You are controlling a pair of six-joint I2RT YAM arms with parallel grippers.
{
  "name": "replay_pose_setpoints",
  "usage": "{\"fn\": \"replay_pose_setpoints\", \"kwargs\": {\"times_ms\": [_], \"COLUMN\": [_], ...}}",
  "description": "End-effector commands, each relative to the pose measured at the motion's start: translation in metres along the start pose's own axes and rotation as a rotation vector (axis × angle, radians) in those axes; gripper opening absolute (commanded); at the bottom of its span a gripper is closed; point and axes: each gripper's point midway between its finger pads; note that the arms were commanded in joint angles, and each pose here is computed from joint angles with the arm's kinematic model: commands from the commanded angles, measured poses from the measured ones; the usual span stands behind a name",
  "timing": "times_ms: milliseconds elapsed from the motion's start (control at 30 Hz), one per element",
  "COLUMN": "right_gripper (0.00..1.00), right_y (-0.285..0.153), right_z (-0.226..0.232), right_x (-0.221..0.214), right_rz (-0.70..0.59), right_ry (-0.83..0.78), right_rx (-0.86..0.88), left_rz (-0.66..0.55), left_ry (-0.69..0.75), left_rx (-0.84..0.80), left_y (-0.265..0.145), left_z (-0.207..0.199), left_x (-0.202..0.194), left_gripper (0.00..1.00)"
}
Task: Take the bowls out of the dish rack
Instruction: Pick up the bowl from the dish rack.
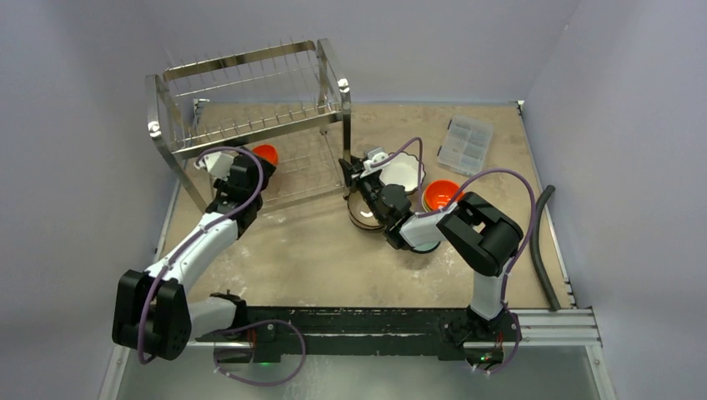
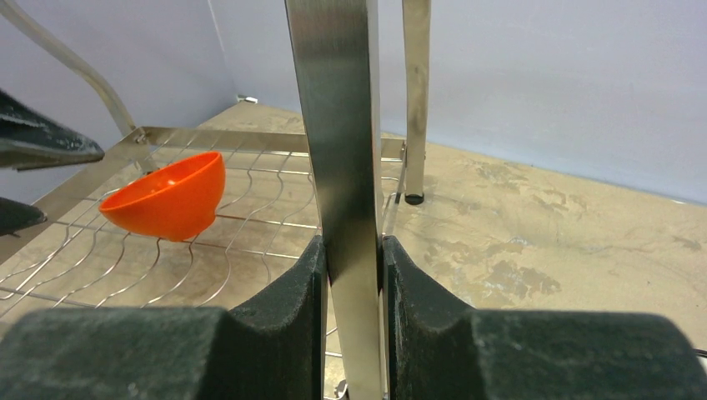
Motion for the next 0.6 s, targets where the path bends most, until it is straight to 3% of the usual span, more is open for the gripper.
{"fn": "replay_pose_setpoints", "kwargs": {"times_ms": [0,300,567], "right_gripper": [0.01,0.01,0.01], "right_y": [0.005,0.006,0.006], "right_z": [0.011,0.011,0.011], "right_x": [0.047,0.047,0.047], "right_rz": [-0.135,-0.135,-0.135], "right_ry": [0.094,0.096,0.094], "right_rx": [0.030,0.030,0.029], "left_rz": [0.007,0.016,0.028], "left_ry": [-0.253,-0.495,-0.527], "left_rx": [-0.061,-0.043,0.039], "left_y": [0.013,0.026,0.038], "left_z": [-0.023,-0.013,-0.001], "left_x": [0.011,0.000,-0.010], "left_gripper": [0.72,0.68,0.64]}}
Point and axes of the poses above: each gripper's point midway between its finger pads, its own y axis out along the fingers, its own z axis along the line the jaws close on, x = y × z, and after that the axes turned 2 degrees about -y, right-handed
